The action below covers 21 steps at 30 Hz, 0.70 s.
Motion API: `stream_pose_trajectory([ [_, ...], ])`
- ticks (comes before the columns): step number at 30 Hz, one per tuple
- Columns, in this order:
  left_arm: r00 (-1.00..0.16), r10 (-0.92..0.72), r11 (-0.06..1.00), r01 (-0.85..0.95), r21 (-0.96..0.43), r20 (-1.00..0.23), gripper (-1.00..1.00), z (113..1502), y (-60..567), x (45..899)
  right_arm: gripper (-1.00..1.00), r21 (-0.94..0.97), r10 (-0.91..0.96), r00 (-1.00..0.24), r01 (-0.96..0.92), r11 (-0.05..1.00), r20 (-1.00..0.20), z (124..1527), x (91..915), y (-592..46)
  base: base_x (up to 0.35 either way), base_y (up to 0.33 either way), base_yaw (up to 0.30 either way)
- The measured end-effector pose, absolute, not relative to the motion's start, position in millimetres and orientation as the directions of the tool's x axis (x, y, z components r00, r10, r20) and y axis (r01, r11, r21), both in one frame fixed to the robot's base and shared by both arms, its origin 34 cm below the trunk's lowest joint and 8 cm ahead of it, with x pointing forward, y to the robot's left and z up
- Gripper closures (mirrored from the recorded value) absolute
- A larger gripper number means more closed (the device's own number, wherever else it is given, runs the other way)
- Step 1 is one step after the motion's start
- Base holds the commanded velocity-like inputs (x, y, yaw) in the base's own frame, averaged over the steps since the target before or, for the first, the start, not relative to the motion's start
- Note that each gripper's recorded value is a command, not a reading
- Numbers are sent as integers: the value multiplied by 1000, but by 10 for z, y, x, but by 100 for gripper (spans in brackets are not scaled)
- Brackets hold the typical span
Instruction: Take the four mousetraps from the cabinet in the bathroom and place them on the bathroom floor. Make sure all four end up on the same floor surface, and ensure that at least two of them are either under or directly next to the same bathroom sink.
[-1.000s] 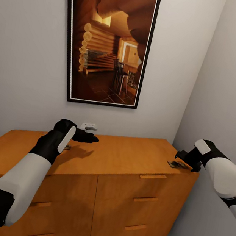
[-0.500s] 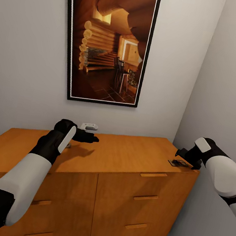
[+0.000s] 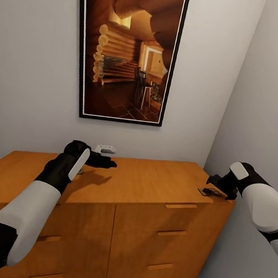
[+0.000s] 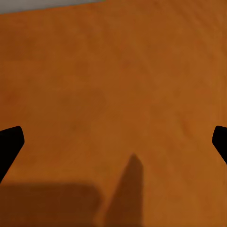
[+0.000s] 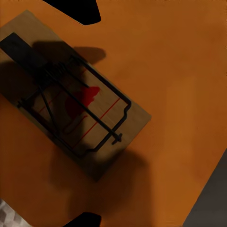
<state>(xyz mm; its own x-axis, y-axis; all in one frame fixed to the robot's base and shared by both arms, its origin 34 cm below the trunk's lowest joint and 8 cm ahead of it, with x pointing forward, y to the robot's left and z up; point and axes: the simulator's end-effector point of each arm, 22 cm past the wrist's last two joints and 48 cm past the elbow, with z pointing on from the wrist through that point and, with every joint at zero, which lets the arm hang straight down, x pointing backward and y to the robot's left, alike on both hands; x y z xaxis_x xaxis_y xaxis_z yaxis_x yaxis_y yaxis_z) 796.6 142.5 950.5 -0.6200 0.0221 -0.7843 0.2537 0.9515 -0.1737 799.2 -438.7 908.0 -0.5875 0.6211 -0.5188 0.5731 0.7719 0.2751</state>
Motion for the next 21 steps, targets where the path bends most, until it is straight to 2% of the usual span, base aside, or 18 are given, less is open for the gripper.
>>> stream_pose_trajectory([
  [21, -619, 22, 951, 256, -176, -785, -100, 9511, 1411, 7964, -100, 176, 636, -575, 655, 735, -515, 9007, 7819, -4570, 0, 0, 0],
])
